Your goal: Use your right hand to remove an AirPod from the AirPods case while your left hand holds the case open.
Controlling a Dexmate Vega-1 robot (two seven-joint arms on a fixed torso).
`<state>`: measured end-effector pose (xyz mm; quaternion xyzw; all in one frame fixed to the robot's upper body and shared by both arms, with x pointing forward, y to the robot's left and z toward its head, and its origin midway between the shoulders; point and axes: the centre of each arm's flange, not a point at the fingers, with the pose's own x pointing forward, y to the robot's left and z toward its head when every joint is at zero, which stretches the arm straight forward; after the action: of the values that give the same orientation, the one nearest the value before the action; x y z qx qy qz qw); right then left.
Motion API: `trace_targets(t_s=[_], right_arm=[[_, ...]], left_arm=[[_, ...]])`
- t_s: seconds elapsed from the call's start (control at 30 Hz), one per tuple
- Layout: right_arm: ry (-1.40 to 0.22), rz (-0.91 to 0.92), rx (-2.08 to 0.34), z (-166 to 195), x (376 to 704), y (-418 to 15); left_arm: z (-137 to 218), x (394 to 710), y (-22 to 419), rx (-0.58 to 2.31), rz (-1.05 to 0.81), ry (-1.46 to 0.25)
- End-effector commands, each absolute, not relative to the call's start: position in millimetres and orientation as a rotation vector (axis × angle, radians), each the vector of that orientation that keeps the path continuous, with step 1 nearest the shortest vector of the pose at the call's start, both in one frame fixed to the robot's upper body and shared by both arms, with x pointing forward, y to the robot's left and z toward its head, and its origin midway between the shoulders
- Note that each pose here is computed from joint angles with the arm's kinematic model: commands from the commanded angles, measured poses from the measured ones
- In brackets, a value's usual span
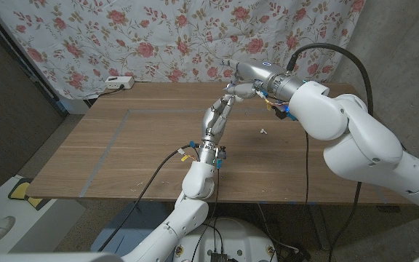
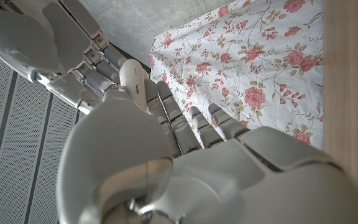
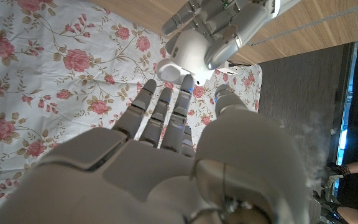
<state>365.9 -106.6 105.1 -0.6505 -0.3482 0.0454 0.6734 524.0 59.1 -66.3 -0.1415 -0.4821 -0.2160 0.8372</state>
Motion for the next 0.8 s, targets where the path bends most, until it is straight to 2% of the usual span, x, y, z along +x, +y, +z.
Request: trace_targets(t_s=[0.03,0.8], right_arm=[[-0.774,0.102,-1.474,103.7,367.0,-107.1],[-0.762,0.093,-1.486,100.8,369.0,-108.8]], left_arm=[[-65.5,522.8,58.1,-0.288,-0.456,-1.026],[-65.9,517.3,58.5,-0.283,-0.456,-1.037]])
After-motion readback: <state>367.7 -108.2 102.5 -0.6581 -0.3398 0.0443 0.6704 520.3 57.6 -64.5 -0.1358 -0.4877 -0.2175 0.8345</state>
